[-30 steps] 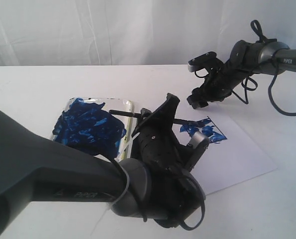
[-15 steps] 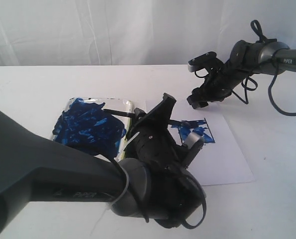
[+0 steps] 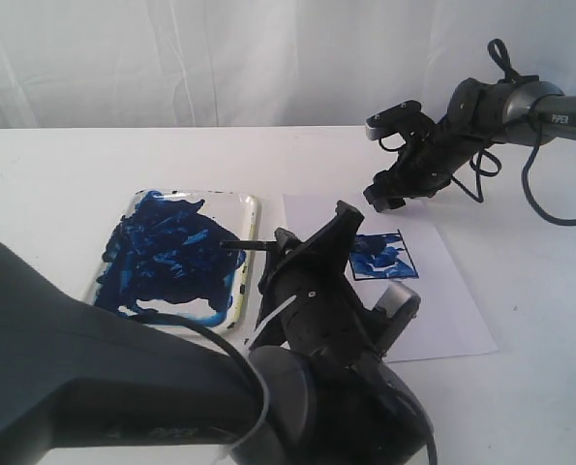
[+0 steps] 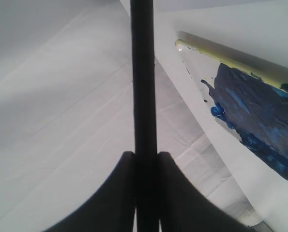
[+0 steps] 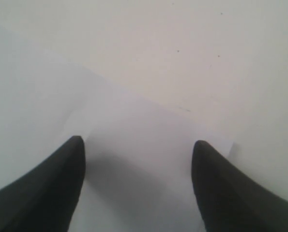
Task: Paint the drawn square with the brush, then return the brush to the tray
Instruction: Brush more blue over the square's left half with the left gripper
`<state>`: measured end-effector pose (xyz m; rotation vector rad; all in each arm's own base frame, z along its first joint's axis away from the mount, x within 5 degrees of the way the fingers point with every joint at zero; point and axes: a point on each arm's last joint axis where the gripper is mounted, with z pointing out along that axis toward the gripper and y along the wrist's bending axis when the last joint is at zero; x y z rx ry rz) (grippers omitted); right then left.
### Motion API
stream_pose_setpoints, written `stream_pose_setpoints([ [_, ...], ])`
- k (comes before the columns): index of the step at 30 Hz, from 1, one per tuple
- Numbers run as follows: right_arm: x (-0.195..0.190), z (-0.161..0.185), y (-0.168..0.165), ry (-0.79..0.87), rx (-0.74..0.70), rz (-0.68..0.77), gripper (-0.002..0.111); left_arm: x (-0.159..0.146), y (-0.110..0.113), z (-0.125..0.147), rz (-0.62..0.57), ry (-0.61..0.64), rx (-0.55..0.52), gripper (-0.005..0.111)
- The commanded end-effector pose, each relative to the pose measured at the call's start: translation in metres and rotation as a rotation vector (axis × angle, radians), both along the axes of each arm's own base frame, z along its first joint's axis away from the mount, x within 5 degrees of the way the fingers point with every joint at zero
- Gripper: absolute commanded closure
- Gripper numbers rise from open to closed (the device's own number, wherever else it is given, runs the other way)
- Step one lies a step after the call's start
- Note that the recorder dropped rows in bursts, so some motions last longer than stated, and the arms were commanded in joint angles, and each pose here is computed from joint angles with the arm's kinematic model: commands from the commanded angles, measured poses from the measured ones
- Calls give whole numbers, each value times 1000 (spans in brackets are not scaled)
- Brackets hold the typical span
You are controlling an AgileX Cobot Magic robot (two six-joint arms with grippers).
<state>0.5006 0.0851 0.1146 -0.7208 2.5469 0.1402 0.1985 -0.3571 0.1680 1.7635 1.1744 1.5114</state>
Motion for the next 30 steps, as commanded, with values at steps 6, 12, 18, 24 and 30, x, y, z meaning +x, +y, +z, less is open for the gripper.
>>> stream_pose_setpoints([
  [6, -8, -30, -5, 95, -75, 55, 48, -19, -3, 5, 12, -23, 10, 107],
  [12, -8, -30, -5, 93, -75, 55, 48, -27, 3, 0, 8, -32, 57, 107],
  [18, -8, -30, -5, 93, -75, 55, 48, -29, 10, 9, 6, -44, -7, 107],
  [24, -8, -30, -5, 95, -75, 55, 48, -30, 13, 25, 16, -50, -56, 107],
  [30, -9, -30, -5, 97, -75, 56, 48, -30, 15, 29, 25, -34, -71, 107],
])
